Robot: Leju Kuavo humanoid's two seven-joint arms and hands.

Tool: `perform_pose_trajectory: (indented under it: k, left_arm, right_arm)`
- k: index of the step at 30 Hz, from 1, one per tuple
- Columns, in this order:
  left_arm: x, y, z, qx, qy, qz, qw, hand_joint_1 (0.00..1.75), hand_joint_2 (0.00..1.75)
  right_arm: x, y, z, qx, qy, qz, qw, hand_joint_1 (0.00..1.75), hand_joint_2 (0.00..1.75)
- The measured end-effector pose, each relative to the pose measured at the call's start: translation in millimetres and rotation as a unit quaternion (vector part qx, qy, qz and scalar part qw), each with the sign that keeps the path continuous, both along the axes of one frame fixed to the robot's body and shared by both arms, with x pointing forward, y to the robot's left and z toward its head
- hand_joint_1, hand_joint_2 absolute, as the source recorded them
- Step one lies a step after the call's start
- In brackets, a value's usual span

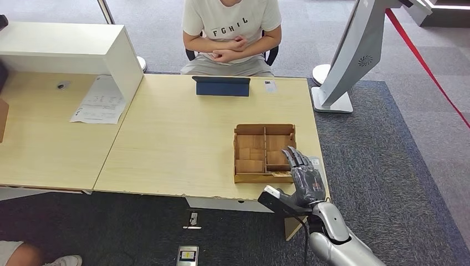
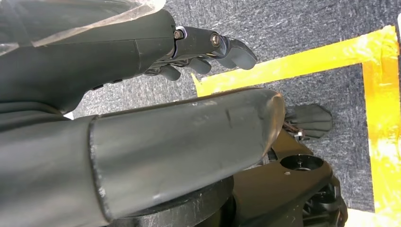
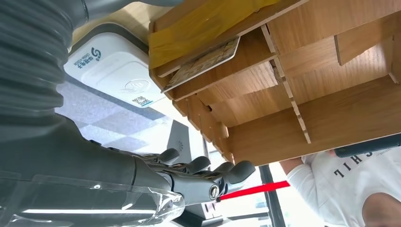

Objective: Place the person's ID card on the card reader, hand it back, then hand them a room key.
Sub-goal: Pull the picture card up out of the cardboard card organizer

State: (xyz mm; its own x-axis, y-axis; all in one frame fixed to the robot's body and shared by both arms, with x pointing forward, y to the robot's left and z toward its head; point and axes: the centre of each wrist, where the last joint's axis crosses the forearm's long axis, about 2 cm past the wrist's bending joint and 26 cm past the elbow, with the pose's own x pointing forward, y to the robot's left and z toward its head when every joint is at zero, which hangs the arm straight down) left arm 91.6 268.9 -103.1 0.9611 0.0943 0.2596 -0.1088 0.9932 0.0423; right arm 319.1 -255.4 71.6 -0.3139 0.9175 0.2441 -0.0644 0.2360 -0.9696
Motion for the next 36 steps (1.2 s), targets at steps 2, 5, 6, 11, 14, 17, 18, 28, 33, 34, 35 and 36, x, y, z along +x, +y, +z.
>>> perform_pose_trajectory:
  k: [2,5,6,11,14,17,18,28,33,34,35,36]
  left_arm:
    - [0.0,0.0,0.0,0.000,0.000,0.000,1.000,0.00,0.00]
    - [0.0,0.0,0.0,0.000,0.001,0.000,1.000,0.00,0.00]
    - [0.0,0.0,0.0,0.001,0.001,0.000,1.000,0.00,0.00]
    - [0.0,0.1,0.0,0.001,0.001,0.000,1.000,0.00,0.00]
    - [0.0,0.1,0.0,0.001,0.001,0.000,1.000,0.00,0.00]
    - [0.1,0.1,0.0,0.001,0.001,0.000,1.000,0.00,0.00]
    - [0.1,0.1,0.0,0.001,0.001,0.000,1.000,0.00,0.00]
    - [0.1,0.2,0.0,0.003,0.001,0.002,1.000,0.00,0.00]
    - [0.0,0.2,0.0,0.004,0.002,0.003,1.000,0.00,0.00]
    - [0.0,0.2,0.0,0.004,0.002,0.003,1.000,0.00,0.00]
    - [0.0,0.2,0.0,0.004,0.002,0.003,1.000,0.00,0.00]
    - [0.0,0.2,0.0,0.004,0.002,0.003,1.000,0.00,0.00]
  right_arm:
    - [0.1,-0.8,-1.1,0.001,0.003,-0.002,1.000,0.00,1.75]
    - [0.3,-2.5,-2.8,0.003,0.007,-0.005,1.000,0.00,1.75]
    - [0.3,-3.1,-3.3,0.003,0.008,-0.006,1.000,0.00,1.75]
    - [0.4,-5.1,-5.1,0.005,0.013,-0.010,1.000,0.00,1.75]
    - [0.6,-5.6,-5.4,0.007,0.014,-0.012,1.000,0.00,1.75]
    - [0.8,-5.8,-5.5,0.008,0.016,-0.015,1.000,0.00,1.75]
    - [0.8,-5.9,-5.6,0.007,0.016,-0.015,1.000,0.00,1.75]
    - [0.7,-8.4,-8.5,0.009,0.024,-0.018,1.000,0.00,1.75]
    - [1.7,-9.9,-9.4,0.012,0.027,-0.018,0.999,0.00,1.75]
    - [1.8,-10.2,-9.7,0.012,0.028,-0.018,0.999,0.17,1.75]
    - [1.8,-10.5,-9.9,0.012,0.028,-0.018,0.999,0.58,1.75]
    - [1.9,-10.7,-10.0,0.012,0.029,-0.019,0.999,1.01,1.75]
